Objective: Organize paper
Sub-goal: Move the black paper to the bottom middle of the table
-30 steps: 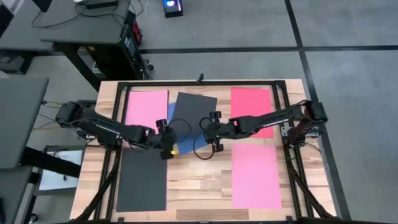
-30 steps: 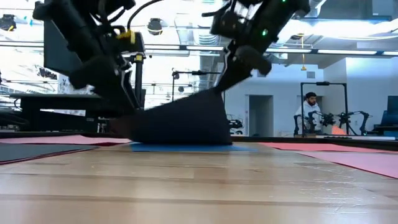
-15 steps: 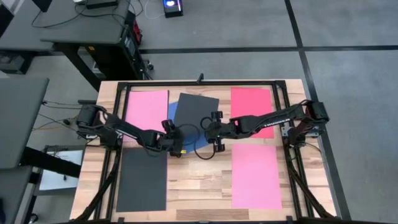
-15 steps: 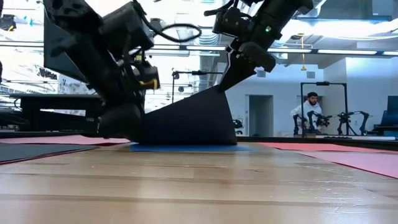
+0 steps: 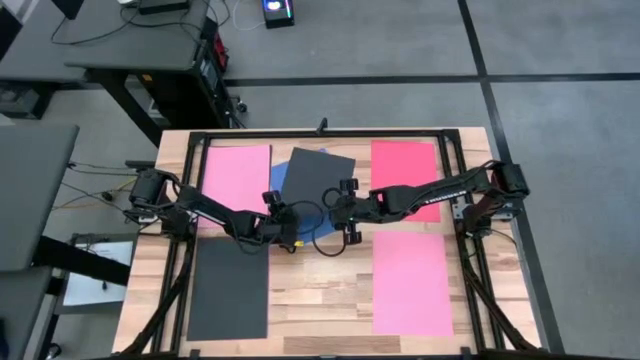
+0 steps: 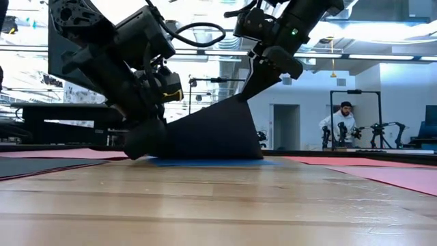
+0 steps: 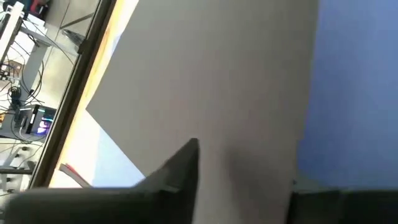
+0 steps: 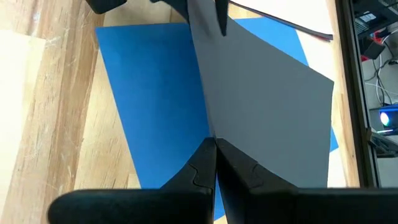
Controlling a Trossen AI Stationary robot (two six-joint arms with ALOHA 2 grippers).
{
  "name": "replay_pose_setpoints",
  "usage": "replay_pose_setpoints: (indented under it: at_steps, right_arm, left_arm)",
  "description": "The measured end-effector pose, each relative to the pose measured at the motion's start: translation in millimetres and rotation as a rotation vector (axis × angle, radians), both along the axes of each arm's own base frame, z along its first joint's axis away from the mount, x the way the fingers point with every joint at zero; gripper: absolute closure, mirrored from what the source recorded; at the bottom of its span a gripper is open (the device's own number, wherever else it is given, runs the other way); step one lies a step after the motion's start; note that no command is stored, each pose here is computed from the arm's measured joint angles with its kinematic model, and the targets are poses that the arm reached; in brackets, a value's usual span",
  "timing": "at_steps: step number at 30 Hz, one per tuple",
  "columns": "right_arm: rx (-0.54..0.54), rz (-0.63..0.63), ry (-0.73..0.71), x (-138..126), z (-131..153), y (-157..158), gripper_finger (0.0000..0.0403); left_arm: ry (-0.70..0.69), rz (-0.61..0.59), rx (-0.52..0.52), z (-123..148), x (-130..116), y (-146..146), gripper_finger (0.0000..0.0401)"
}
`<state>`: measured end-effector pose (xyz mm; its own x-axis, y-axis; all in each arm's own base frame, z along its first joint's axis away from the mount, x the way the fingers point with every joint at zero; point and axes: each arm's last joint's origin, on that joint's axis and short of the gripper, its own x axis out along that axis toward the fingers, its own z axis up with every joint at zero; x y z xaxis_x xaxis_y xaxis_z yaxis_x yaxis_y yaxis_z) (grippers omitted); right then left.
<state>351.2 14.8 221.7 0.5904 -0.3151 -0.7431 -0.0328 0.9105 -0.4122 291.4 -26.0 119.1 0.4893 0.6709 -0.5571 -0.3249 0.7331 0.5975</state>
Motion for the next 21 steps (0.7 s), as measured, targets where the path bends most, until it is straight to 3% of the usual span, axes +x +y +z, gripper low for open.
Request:
replay_pose_setpoints:
  at_steps: [2, 5, 14, 21]
  right_arm:
    - [0.000, -0.001, -0.001, 0.1, 0.1, -0.1, 0.0403]
    - [0.000, 0.000, -0.001, 0.1, 0.1, -0.1, 0.0403]
    - [-0.003, 0.011, 0.000, 0.0, 0.1, 2.6, 0.0398]
    - [0.022, 0.021, -0.017, -1.9, 2.1, 16.6, 0.0359]
  left_arm:
    - [-0.004, 0.005, 0.006, 0.3, 0.1, 0.1, 0.0391]
    - [-0.013, 0.030, 0.043, 1.3, 0.0, 1.0, 0.0398]
    - [-0.032, 0.126, 0.301, 8.7, -2.1, -5.4, 0.0401]
    - [-0.009, 0.156, 0.440, 12.5, -4.3, -12.5, 0.0401]
